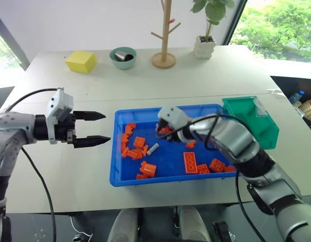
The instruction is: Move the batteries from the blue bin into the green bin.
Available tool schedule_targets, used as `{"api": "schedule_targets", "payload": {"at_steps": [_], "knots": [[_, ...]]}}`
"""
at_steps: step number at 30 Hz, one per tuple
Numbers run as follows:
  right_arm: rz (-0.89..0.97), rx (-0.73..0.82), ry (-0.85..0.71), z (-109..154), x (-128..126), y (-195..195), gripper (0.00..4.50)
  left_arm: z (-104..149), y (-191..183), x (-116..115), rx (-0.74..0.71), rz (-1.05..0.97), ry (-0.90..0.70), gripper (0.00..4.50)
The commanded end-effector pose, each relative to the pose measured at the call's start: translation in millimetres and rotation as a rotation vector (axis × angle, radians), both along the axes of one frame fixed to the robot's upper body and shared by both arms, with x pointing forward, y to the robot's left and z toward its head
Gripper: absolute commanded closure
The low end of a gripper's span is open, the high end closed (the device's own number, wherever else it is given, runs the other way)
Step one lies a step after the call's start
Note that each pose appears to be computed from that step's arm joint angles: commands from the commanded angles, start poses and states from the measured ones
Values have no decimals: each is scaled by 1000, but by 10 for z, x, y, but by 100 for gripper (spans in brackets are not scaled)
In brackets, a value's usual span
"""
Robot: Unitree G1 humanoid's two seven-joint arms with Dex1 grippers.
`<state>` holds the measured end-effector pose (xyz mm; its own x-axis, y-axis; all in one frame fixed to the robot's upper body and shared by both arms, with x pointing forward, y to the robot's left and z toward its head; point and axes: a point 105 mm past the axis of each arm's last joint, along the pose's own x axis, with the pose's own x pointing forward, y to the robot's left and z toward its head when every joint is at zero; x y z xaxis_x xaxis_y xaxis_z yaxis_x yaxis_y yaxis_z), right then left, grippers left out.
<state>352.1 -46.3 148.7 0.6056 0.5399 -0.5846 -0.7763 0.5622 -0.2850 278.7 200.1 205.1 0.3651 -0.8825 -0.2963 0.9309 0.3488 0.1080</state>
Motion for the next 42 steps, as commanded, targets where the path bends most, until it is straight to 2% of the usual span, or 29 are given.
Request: {"api": "schedule_targets", "payload": {"at_steps": [1,3,4,5,7,14,16,19,23,33,42], "knots": [[41,53,-29,70,113,159,287,79,-25,-4,3,-8,-44,0],[44,53,-24,41,142,183,287,81,-28,-6,1,-7,-45,0],[50,52,-23,27,151,197,214,86,-29,-6,0,-6,-46,0],[64,60,-30,41,157,220,185,91,-29,-9,-1,-5,-47,0],[112,95,-56,127,152,264,89,98,-34,-20,0,-7,-47,0],[419,139,-176,505,39,218,89,129,-53,-16,-1,-15,-52,0],[577,127,-164,531,-131,221,89,135,-54,-3,-2,-15,-54,0],[810,90,-118,492,-410,217,89,142,-56,15,-4,-15,-57,0],[975,-28,-81,271,-560,192,89,148,-71,15,-4,-23,-57,0],[1010,-100,-101,-21,-400,311,89,135,-47,-76,19,-42,-33,0],[978,-142,-52,-302,-284,108,89,141,-13,-196,39,-57,-9,0]]}}
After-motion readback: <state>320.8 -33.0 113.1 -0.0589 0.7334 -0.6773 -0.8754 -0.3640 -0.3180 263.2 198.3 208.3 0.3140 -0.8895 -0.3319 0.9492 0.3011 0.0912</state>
